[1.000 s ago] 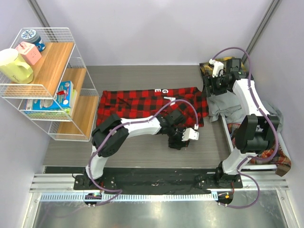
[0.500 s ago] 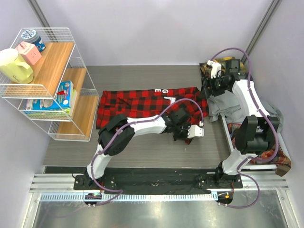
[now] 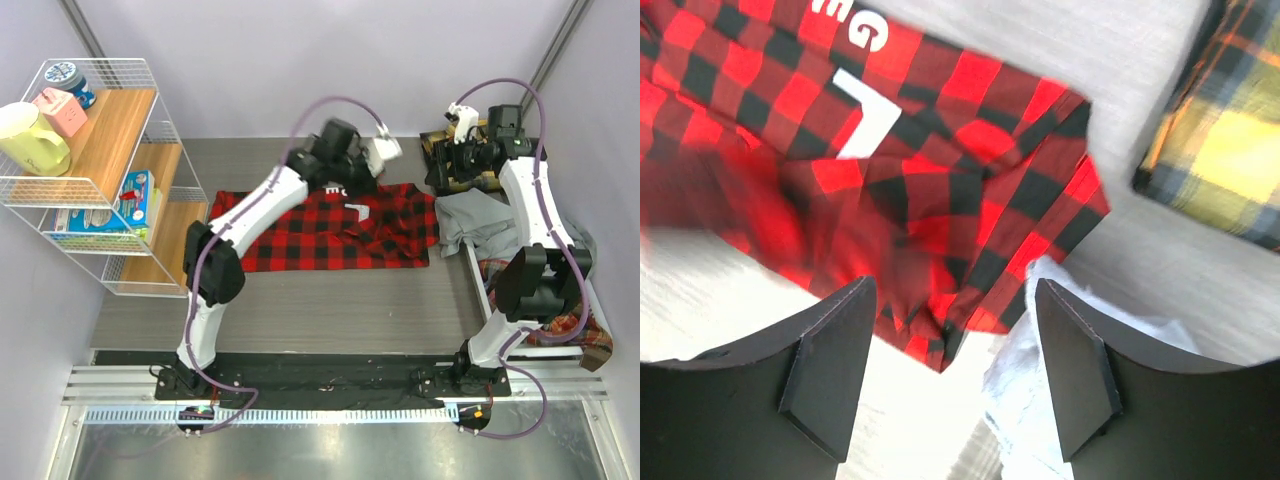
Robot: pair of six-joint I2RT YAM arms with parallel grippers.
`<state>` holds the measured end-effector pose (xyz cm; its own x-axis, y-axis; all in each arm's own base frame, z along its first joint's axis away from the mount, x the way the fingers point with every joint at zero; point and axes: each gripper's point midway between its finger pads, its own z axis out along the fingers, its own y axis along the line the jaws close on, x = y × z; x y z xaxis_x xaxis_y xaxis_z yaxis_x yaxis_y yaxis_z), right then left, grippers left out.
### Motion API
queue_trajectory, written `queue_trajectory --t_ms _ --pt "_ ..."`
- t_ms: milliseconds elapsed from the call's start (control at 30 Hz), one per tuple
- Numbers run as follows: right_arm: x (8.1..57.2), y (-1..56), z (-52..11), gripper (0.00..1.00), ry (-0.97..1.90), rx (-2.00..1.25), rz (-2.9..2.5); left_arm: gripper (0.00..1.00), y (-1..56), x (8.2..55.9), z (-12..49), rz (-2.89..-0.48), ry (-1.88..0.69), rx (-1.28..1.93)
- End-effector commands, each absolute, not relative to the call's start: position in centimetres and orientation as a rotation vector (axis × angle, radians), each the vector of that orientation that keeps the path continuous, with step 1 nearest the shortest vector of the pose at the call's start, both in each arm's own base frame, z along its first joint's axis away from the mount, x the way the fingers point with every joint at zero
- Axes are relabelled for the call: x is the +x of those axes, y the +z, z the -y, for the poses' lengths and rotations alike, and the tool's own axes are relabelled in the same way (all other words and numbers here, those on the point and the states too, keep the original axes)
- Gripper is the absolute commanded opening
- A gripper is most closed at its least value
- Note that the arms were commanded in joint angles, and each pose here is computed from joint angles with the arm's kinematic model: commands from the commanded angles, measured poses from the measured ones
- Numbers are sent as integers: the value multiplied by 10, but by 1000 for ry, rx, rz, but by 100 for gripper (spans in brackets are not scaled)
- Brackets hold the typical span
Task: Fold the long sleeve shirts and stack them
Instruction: Fold the shirt
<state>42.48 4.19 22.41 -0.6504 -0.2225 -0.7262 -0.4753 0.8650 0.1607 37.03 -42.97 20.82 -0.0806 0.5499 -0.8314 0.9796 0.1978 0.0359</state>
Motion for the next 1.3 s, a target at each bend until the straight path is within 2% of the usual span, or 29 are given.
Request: queue_trajectory --t_ms 0,67,167,200,300,533,800,867,1267 --pt "434 242 -44 69 457 -476 -2236 0 264 449 373 -1775 -530 1139" --pt "432 238 -48 66 493 -463 -2244 0 287 482 360 -1716 -455 1021" --pt "422 226 -59 53 598 -434 -2274 0 301 525 336 -1672 -328 910" --pt "419 222 -63 46 634 -421 -2280 0 305 539 331 -1642 -292 883" --pt "408 205 -78 33 742 -396 -2302 0 316 560 326 -1559 -240 877" --pt "391 166 -113 28 882 -396 -2351 0 320 579 338 -1397 -188 969" --pt "377 144 -139 26 920 -431 -2404 0 357 618 283 -1354 -8 820" --pt "378 142 -141 26 920 -435 -2411 0 351 621 269 -1373 14 818" --pt "389 90 -135 24 848 -395 -2526 0 306 591 260 -1425 -61 962"
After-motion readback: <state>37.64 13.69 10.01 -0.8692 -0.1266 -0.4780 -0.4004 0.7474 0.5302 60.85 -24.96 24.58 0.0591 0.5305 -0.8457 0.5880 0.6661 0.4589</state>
